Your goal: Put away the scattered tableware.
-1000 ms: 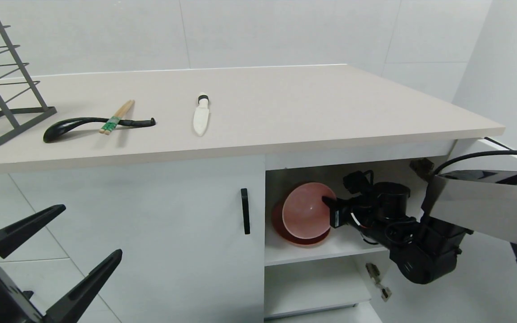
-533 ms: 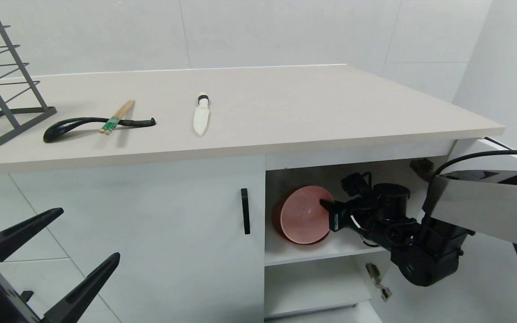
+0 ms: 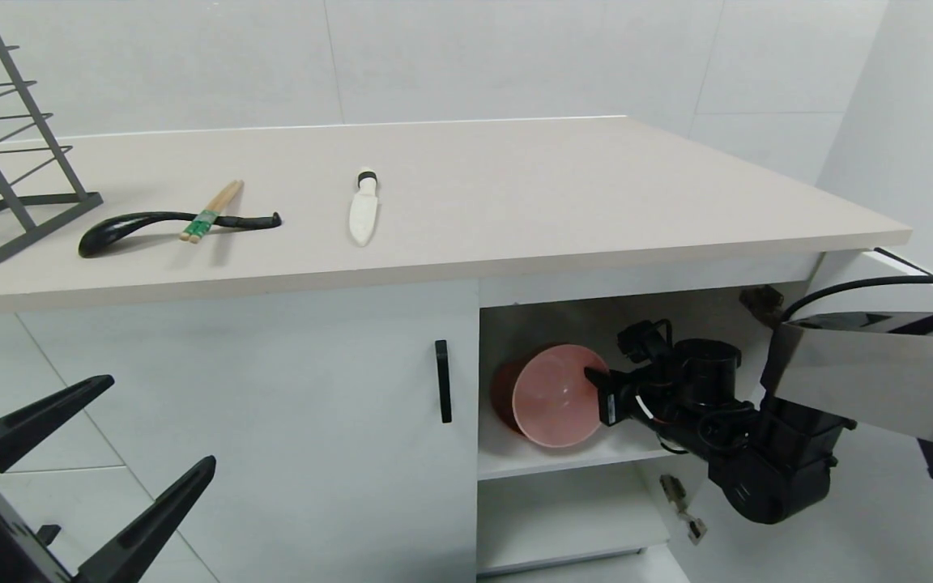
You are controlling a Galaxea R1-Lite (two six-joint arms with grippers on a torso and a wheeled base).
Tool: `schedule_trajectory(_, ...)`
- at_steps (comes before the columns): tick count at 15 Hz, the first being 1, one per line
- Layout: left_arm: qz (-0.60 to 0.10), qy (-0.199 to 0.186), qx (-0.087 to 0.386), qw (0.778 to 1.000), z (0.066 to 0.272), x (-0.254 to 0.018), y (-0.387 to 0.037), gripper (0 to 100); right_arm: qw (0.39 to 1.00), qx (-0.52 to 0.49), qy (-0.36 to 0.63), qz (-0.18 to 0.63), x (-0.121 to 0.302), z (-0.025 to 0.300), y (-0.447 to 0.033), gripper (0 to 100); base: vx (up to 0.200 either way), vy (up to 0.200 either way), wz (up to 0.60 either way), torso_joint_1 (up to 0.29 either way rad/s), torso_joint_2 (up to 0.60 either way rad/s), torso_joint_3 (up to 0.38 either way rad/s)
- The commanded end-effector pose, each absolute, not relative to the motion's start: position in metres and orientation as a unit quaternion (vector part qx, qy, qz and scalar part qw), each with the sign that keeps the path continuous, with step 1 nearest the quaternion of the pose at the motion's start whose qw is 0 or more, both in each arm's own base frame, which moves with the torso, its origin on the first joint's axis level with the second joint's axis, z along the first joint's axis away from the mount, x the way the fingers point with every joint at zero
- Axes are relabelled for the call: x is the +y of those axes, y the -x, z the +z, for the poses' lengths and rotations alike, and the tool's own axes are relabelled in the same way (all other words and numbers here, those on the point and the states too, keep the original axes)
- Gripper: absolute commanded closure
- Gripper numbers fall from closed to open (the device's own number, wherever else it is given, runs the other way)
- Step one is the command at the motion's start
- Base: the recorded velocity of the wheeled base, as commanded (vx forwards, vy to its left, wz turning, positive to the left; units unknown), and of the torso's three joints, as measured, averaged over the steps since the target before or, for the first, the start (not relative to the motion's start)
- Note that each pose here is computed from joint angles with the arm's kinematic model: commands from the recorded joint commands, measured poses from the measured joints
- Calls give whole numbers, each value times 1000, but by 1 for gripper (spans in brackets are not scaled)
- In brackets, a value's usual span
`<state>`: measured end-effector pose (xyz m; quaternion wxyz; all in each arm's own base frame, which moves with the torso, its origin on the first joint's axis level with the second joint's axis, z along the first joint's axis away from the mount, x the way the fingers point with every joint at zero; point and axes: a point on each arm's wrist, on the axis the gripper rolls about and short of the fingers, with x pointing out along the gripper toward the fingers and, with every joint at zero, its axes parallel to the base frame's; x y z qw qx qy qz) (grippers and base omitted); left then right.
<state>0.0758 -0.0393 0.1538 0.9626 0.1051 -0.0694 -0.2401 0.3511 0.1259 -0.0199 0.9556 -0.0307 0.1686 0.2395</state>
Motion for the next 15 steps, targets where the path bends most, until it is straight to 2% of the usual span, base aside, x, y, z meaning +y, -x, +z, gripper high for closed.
schedule_trajectory(1, -240, -106, -65, 963, 153, -40, -77, 0, 956, 168, 31, 240, 127, -23, -354, 100, 0, 0, 0, 0, 0, 0)
schedule_trajectory(4, -241, -106, -66, 962, 153, -40, -77, 0, 954, 177, 32, 239, 127, -29, -354, 100, 0, 0, 0, 0, 0, 0)
schedule_trajectory(5, -241, -106, -66, 962, 153, -40, -77, 0, 954, 178, 32, 239, 127, -30, -354, 0, 0, 0, 0, 0, 0, 0)
schedule_trajectory(11, -241, -105, -65, 963, 153, -40, -77, 0, 952, 161, 58, 252, 130, -27, -353, 0, 0, 0, 0, 0, 0, 0)
schedule_trajectory(15, -241, -105, -65, 963, 153, -40, -77, 0, 956, 110, 61, 265, 128, 2, -343, 0, 0, 0, 0, 0, 0, 0)
